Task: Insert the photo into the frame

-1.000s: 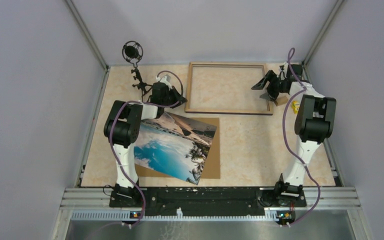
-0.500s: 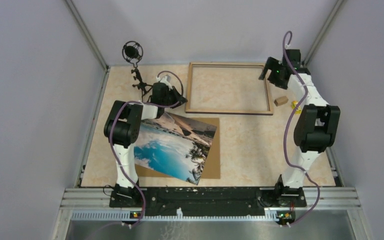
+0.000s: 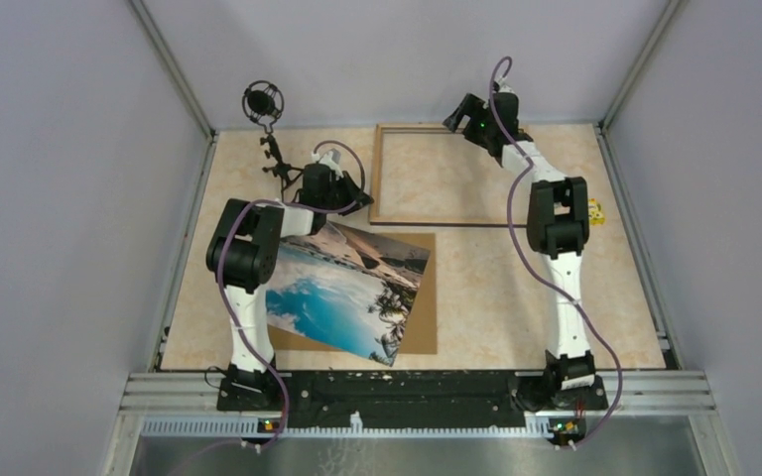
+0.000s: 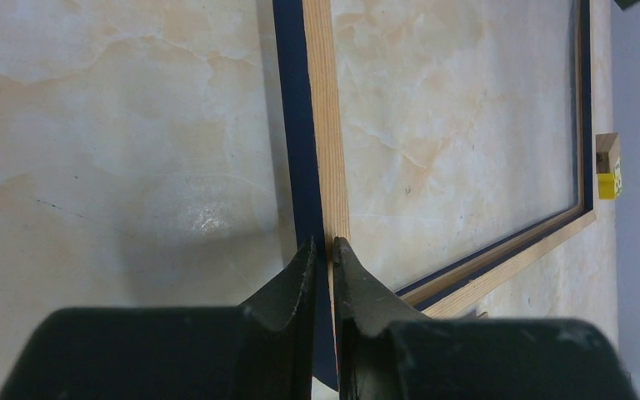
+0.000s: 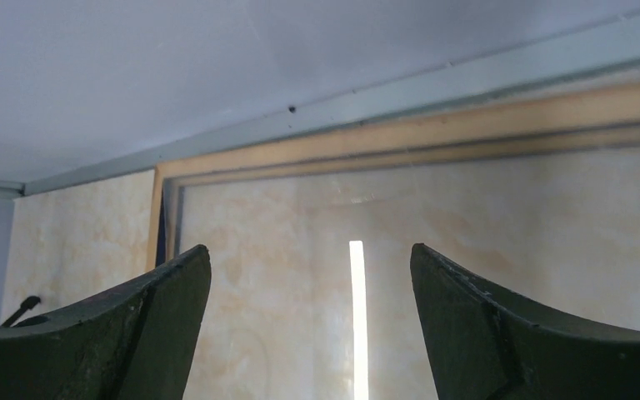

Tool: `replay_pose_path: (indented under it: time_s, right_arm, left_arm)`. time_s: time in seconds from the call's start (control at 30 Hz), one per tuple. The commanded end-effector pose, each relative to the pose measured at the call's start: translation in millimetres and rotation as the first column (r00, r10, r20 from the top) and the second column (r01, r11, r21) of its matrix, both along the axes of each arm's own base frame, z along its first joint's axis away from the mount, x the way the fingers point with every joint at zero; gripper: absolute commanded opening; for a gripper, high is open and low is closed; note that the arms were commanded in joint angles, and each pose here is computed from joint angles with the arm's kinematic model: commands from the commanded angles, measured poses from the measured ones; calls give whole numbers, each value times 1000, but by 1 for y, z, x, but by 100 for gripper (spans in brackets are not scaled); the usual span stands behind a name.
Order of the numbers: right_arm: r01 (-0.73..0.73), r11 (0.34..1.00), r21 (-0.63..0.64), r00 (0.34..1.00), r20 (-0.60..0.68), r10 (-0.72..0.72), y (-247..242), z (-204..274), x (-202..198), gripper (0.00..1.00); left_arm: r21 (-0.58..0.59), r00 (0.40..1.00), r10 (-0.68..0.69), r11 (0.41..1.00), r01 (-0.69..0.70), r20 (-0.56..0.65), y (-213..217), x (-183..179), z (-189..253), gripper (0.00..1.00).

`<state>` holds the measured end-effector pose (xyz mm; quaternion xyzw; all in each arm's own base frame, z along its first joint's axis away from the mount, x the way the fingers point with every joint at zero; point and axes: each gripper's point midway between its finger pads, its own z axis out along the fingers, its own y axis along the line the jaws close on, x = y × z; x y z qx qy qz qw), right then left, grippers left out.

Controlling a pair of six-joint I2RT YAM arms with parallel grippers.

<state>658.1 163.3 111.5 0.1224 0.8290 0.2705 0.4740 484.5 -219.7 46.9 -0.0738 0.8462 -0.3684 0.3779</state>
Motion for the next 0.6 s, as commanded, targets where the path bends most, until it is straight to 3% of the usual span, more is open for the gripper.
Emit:
replay_pose_path:
  time_s: [0.0,0.23,0.57]
  right_arm:
    - [-42,994,105,985,172,23,33,53,38,87]
    - [-16,989,147,984,178,-11,50,22,58,86]
    - [40,996,76,984,170,-52,47,3,67,85]
  left_arm:
    - [0,998,-45,999,45,-42,-8,-16,-6,15]
    - [-3,998,-47,999,46,-49,-8,-19,-9,15]
    - [-6,998,-43,999,42,-47,-7,-21,-8,15]
